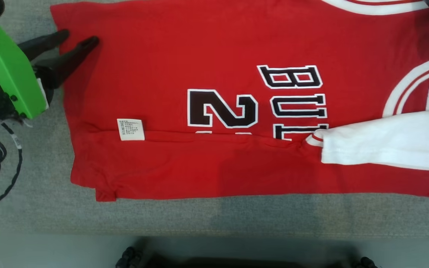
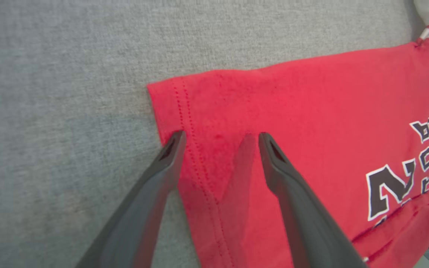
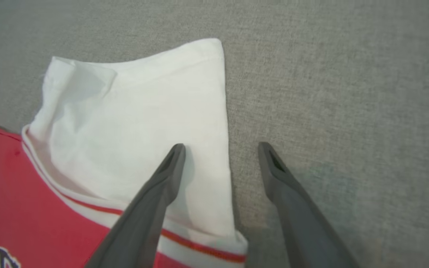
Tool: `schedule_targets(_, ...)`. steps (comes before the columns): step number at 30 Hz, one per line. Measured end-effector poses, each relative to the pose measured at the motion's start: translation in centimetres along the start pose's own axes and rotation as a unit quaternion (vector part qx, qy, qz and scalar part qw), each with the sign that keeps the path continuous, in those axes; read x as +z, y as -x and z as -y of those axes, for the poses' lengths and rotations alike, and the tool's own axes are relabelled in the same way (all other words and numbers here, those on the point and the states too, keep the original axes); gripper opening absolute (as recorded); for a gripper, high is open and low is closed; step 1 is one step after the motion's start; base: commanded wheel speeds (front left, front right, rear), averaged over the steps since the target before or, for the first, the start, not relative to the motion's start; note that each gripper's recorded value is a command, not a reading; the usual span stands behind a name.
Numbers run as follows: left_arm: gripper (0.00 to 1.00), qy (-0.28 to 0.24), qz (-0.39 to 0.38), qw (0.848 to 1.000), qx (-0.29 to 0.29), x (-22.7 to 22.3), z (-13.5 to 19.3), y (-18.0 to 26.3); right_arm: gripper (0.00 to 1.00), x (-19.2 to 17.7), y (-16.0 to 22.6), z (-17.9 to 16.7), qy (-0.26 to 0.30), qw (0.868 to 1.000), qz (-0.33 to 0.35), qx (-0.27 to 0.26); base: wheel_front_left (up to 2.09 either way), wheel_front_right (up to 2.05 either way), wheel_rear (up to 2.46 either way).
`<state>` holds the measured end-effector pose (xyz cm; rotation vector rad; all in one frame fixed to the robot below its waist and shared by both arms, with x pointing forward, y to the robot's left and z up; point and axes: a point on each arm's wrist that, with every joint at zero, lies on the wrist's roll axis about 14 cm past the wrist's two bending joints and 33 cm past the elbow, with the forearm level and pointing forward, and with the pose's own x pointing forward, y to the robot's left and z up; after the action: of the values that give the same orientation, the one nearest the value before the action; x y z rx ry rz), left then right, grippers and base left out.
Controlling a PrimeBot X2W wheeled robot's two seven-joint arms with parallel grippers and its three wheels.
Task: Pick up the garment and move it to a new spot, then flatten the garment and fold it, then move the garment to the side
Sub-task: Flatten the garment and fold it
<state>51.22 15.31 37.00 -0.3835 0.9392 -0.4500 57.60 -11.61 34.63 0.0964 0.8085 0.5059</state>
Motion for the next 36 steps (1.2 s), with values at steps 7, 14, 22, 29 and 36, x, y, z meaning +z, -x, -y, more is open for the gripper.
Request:
schedule_targets(7, 1.00, 0.011, 0.002, 1.000, 0.022, 0.5, -1.7, -0.1, 1.00, 1.9, -2.9, -2.4, -0.003, 0.999, 0.018, 0.029, 0.00, 0.00, 0.00)
schedule_targets(14, 1.00, 0.013, 0.002, 1.000, 0.018, 0.9, -1.8, -0.7, 1.00, 2.7, -4.1, -2.2, 0.002, 1.000, 0.019, 0.024, 0.00, 0.00, 0.00)
schedule_targets(22, 1.00, 0.015, 0.006, 1.000, 0.010, 1.5, -1.6, -1.4, 1.00, 3.5, -5.1, -1.5, 0.011, 0.999, 0.029, 0.008, 0.00, 0.00, 0.00)
schedule_targets(29, 1.00, 0.014, 0.005, 1.000, 0.007, 1.7, -1.9, -1.7, 0.45, 3.7, -5.7, -1.6, 0.016, 0.999, 0.032, 0.011, 0.00, 0.00, 0.00)
schedule_targets(36, 0.88, 0.011, 0.003, 1.000, 0.004, 2.1, -2.0, -2.0, 0.22, 3.6, -6.0, -1.5, 0.011, 0.999, 0.033, 0.011, 0.00, 0.00, 0.00)
